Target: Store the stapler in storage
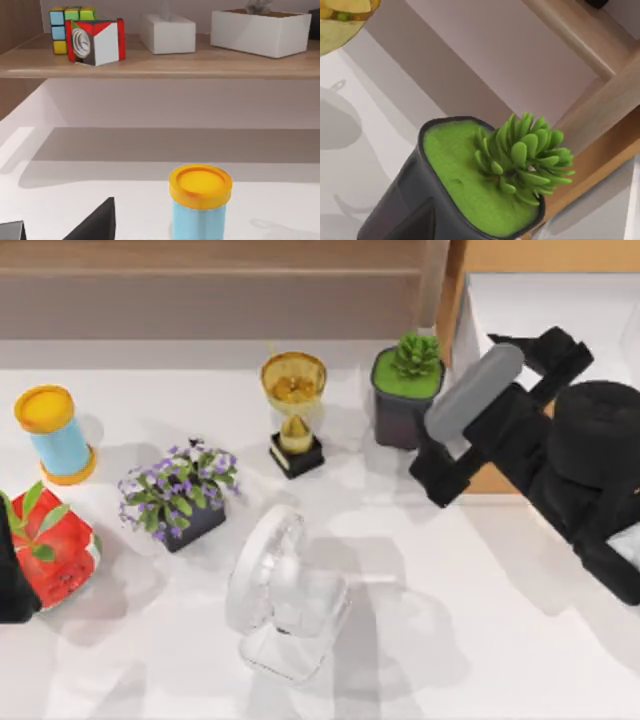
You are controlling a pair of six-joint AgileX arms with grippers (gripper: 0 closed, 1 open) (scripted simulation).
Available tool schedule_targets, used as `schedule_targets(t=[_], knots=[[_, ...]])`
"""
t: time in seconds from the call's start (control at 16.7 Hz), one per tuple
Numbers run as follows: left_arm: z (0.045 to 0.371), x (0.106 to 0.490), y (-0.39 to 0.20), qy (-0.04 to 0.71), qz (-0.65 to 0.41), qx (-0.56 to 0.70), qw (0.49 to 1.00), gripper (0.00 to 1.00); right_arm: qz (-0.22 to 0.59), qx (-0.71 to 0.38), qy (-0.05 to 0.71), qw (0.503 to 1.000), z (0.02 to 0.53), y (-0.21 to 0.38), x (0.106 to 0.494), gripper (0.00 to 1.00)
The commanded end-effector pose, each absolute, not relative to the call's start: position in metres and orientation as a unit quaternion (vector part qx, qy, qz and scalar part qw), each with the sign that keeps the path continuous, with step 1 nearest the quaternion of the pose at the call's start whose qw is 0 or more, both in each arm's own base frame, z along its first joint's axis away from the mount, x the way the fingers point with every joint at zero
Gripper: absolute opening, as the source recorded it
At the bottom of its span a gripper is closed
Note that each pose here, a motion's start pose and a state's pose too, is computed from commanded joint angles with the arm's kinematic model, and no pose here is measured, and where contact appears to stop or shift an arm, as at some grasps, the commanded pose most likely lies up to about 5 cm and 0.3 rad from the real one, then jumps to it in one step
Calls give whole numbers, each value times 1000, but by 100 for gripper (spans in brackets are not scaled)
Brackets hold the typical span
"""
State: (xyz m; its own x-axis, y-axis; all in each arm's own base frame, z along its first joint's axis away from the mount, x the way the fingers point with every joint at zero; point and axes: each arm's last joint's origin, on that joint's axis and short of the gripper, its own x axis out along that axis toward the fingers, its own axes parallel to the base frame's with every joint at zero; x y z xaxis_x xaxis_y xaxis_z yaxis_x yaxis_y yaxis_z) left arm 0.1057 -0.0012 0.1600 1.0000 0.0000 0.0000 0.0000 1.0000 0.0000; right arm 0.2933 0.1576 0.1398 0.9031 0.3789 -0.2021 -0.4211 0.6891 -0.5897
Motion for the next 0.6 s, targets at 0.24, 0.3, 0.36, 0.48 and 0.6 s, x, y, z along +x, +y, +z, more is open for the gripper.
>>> schedule_targets(t=[0.24,0.3,0.36,0.48,0.6], knots=[[160,106,-1,0,0,0,1000,100,172,-462,-33,869,116,137,259,100],[160,106,-1,0,0,0,1000,100,154,-497,-40,853,111,130,253,100],[160,106,-1,0,0,0,1000,100,135,-531,-44,835,106,122,247,100],[160,106,-1,0,0,0,1000,100,94,-594,-41,798,99,107,239,100],[160,106,-1,0,0,0,1000,100,54,-646,-29,761,94,93,233,100]])
